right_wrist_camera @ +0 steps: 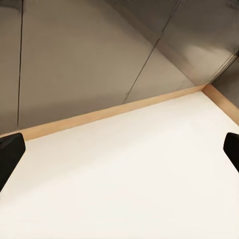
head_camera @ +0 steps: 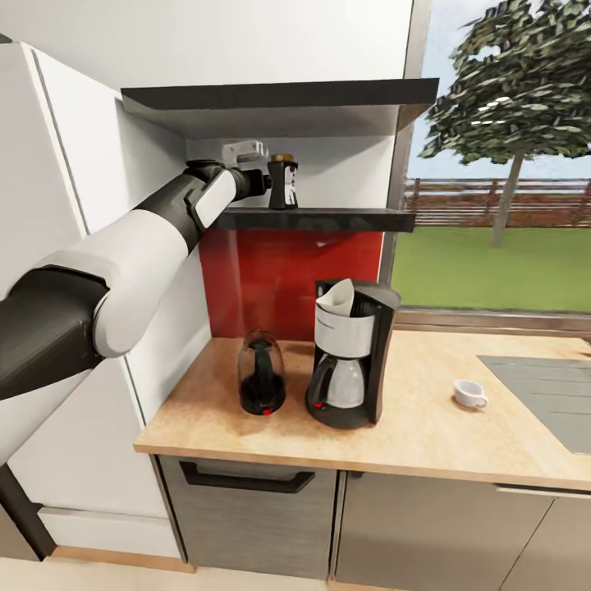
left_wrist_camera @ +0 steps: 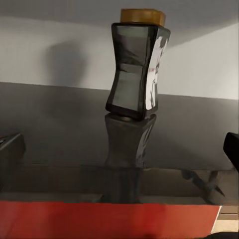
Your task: Set up a coffee station on the kitchen countertop: keep the coffee maker on the countertop, move the bottle of coffee from the kitchen shelf to the counter next to the coffee maker, place a paper coffee filter on top of the coffee maker, put the saucer next to the coffee maker with the coffee cup on the saucer, and place the electric kettle next to the coffee maker.
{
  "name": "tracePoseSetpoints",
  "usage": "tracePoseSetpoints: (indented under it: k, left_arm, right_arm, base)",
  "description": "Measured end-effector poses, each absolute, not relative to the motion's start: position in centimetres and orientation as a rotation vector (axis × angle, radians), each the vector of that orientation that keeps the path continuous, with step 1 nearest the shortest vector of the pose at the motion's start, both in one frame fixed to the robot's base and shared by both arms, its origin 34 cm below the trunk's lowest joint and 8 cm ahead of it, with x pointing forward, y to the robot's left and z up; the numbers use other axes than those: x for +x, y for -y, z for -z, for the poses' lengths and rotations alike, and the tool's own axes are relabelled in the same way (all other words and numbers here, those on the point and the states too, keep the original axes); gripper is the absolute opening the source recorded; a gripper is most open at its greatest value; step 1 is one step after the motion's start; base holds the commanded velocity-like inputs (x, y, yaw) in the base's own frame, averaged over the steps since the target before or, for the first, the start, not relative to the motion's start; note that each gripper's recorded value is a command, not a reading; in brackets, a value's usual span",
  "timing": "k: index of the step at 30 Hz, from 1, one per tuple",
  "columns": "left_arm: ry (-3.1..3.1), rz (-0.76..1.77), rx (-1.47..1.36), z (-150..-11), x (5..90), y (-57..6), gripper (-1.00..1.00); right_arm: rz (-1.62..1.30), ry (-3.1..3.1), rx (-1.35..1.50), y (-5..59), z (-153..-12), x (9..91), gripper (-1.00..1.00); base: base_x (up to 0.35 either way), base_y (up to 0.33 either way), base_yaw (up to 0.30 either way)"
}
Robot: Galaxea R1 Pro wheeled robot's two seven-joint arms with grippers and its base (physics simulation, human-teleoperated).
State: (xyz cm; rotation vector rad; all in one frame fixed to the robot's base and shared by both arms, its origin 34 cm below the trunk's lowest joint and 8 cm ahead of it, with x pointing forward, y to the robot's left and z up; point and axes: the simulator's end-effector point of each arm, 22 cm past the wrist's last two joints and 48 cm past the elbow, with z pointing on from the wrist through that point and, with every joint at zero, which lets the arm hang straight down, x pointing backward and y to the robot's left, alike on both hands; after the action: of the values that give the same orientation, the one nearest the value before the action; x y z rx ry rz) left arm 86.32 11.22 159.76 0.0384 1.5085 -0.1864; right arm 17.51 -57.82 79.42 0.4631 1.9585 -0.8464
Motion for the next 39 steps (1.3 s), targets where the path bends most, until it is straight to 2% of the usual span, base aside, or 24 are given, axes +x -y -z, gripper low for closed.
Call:
tracePoseSetpoints:
  k: [13,24,34,39]
  left_arm:
    - [-1.507,0.185,0.039,-159.8,86.3,-11.2,1.00]
    - [-1.507,0.185,0.038,-159.8,86.3,-11.2,1.00]
    - [-1.508,0.186,0.039,-159.8,86.3,-11.2,1.00]
    - [-1.508,0.188,0.038,-159.8,86.3,-11.2,1.00]
  right_arm:
    - [0.848,-1.961,0.464,57.8,-79.4,17.4,1.00]
    - [0.849,-1.961,0.465,57.8,-79.4,17.4,1.00]
    - [0.848,-1.969,0.466,57.6,-79.2,17.1,1.00]
    - [0.868,-2.039,0.473,57.2,-78.1,14.5,1.00]
  base:
    - [0.116,-0.057,0.000]
    - [0.012,-0.119,0.000]
    - [0.000,-0.006,0.000]
    - [0.000,0.000,0.000]
